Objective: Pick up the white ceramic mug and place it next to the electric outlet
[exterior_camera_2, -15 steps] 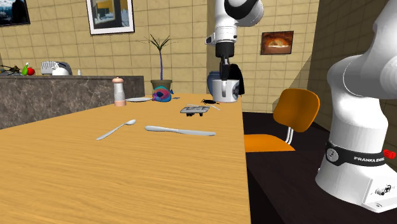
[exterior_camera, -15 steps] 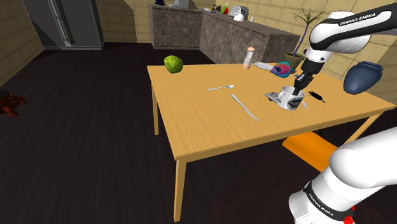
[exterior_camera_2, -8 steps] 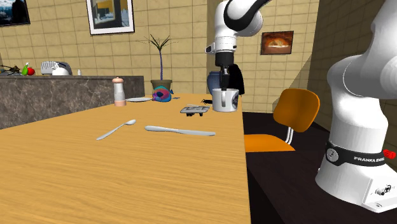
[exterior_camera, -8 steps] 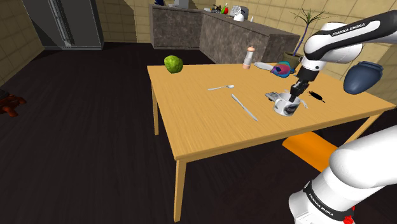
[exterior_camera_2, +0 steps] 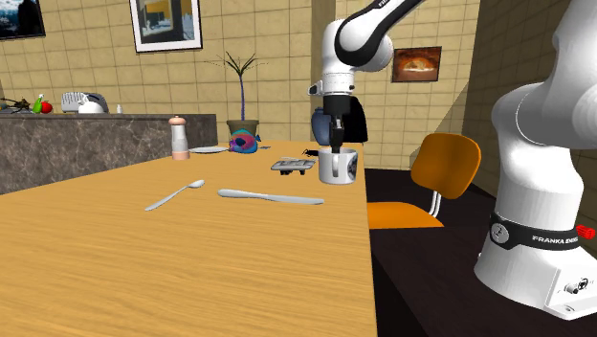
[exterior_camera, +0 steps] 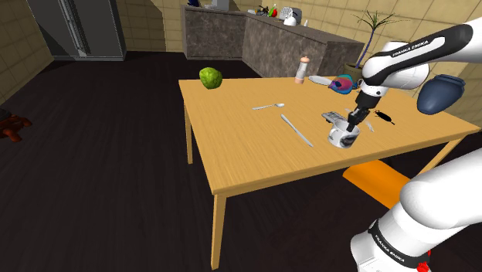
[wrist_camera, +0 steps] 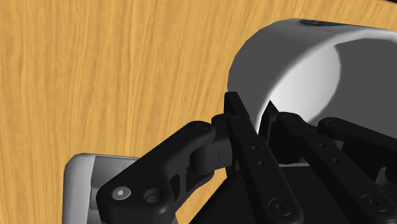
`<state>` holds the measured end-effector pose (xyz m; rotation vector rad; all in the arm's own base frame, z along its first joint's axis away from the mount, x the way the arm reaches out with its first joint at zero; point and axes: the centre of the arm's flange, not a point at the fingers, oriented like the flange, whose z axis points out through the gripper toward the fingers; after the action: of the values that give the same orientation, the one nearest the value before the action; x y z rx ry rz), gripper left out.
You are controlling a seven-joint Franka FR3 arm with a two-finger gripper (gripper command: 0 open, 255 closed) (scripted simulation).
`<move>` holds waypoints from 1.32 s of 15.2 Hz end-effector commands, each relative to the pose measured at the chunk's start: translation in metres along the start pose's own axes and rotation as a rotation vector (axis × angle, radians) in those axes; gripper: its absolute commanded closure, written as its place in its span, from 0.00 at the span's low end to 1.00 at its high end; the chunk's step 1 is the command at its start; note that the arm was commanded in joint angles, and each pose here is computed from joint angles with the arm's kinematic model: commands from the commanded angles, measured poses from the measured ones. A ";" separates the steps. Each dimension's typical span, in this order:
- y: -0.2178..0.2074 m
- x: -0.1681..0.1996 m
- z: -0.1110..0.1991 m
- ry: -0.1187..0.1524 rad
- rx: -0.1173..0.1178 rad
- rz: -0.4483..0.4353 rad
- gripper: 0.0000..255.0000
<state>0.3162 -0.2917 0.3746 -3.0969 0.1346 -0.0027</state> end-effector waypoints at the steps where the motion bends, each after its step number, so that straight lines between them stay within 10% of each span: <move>1: 0.001 -0.001 0.011 0.001 0.000 0.000 1.00; 9: 0.001 -0.001 0.015 0.001 0.000 0.000 1.00; 10: 0.001 -0.001 0.015 0.001 0.000 0.000 0.00; 20: 0.001 -0.001 -0.035 0.001 0.000 0.000 0.00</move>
<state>0.3158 -0.2933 0.4031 -3.0980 0.1345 -0.0054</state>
